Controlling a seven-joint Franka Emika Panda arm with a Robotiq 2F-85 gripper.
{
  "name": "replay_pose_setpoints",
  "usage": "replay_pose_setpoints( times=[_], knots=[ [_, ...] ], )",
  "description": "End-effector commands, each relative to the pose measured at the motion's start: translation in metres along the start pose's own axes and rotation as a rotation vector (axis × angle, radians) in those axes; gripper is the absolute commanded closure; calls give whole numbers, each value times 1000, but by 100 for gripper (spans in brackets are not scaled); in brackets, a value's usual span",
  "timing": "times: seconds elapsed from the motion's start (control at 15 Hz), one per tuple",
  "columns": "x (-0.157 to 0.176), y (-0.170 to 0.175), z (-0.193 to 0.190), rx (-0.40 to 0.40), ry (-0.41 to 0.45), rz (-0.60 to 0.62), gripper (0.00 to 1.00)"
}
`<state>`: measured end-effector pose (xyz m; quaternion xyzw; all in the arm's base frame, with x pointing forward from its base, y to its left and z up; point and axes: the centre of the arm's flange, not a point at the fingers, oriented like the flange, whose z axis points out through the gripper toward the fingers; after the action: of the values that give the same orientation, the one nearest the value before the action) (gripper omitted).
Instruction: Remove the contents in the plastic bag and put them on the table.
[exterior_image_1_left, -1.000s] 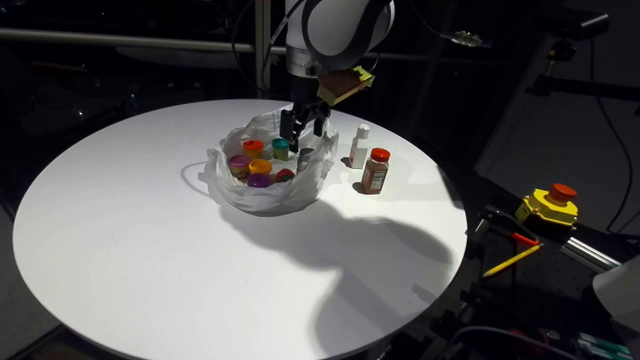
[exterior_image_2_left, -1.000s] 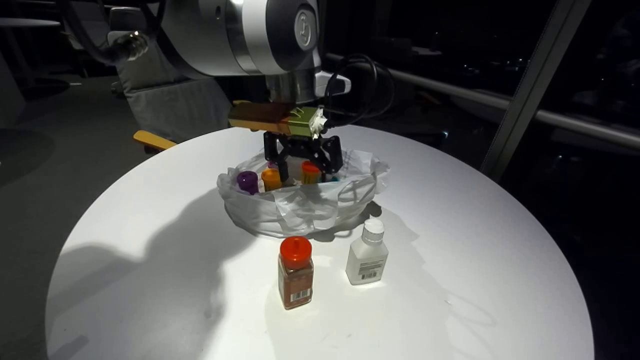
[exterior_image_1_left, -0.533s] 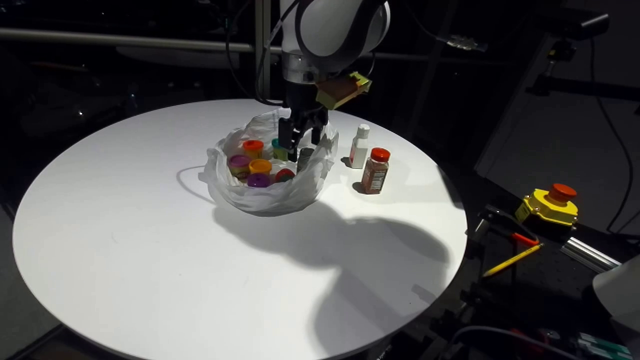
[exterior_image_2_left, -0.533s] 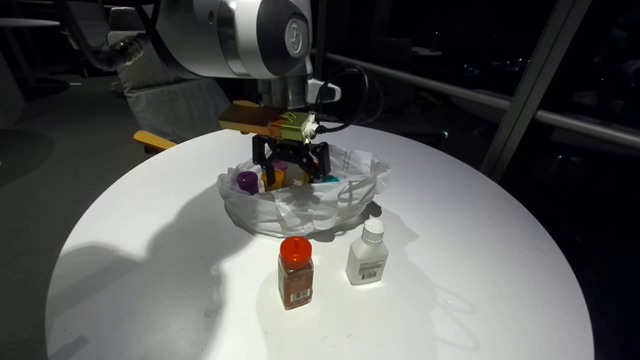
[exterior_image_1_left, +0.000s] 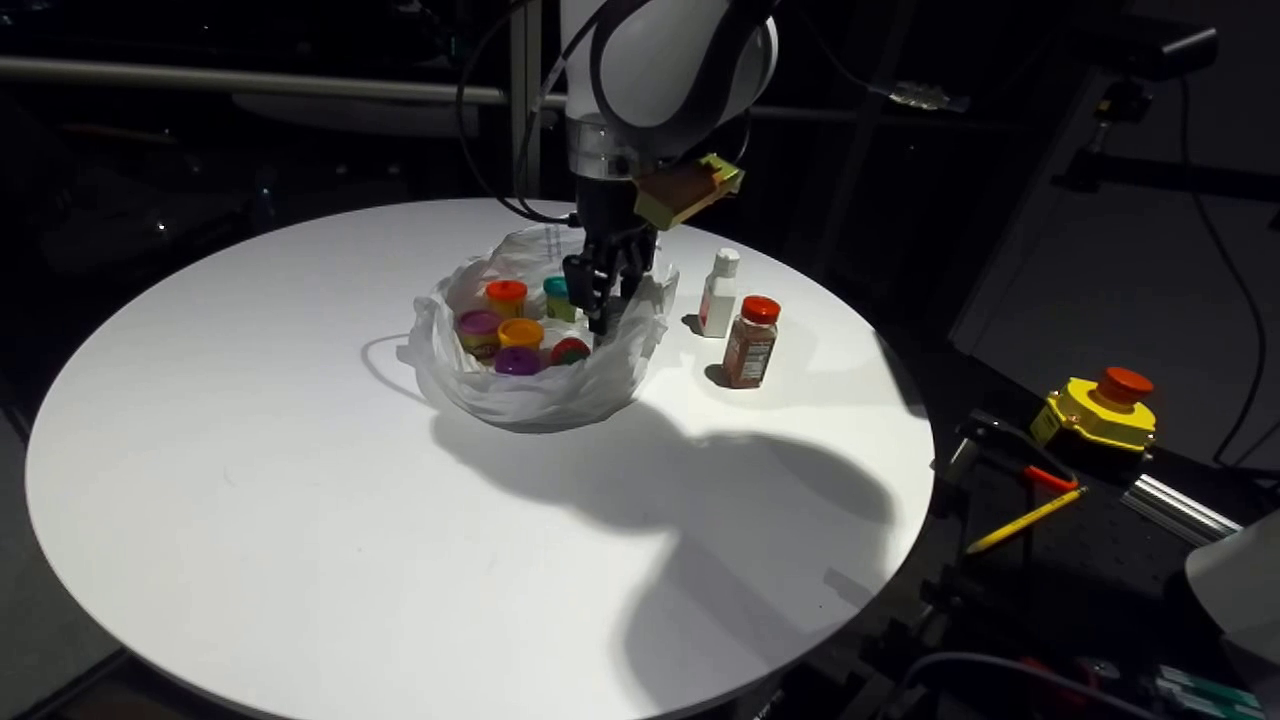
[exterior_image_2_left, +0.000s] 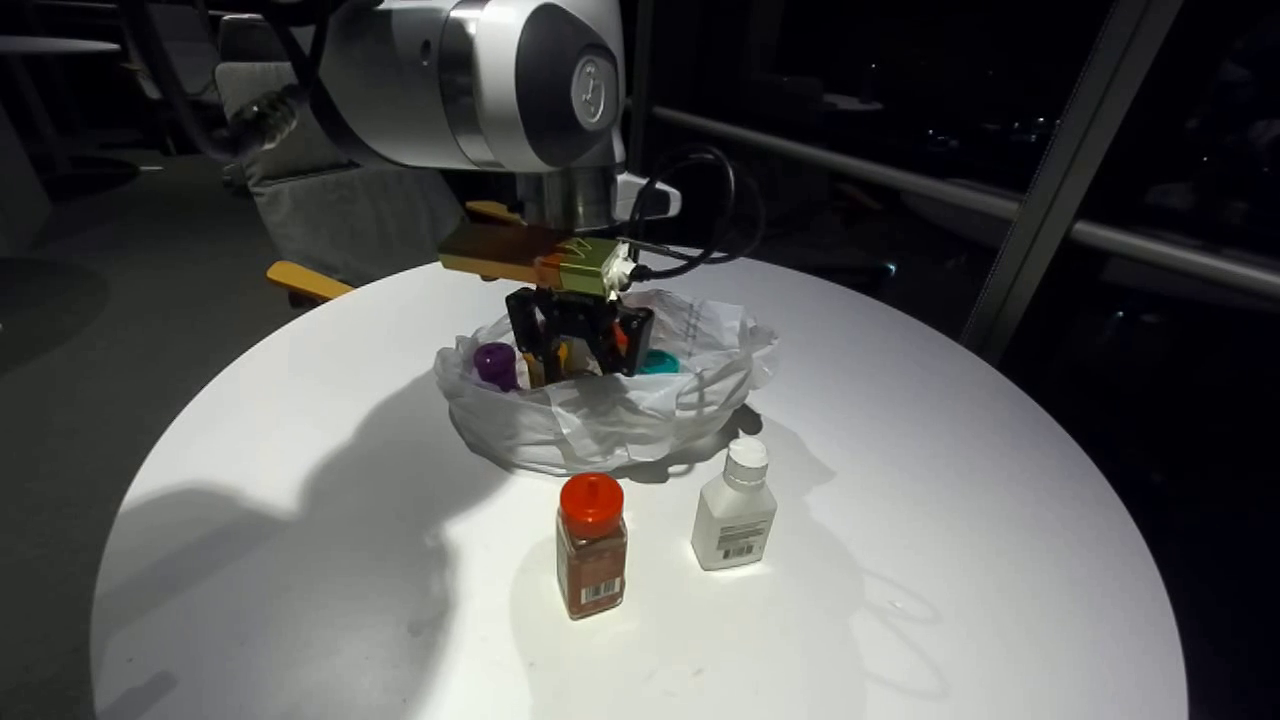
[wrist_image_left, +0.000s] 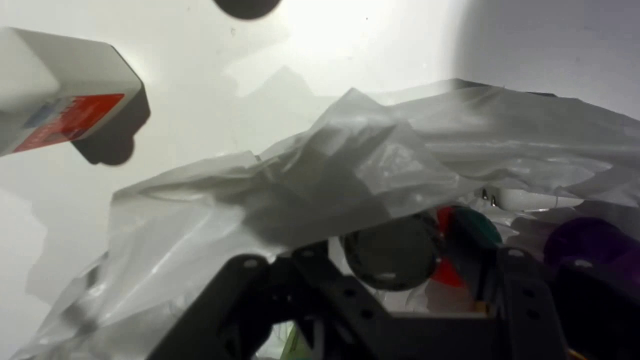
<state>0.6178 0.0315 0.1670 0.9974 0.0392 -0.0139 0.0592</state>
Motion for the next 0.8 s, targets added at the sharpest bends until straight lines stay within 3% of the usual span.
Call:
replay_pose_setpoints(
  times=[0.0,0.13,0.73],
  knots=[
    [-6,8,-24,0,15,31,67],
    [-19,18,-37,-9,22,73,77],
    [-62,35,-136,12,223,174,77]
  ],
)
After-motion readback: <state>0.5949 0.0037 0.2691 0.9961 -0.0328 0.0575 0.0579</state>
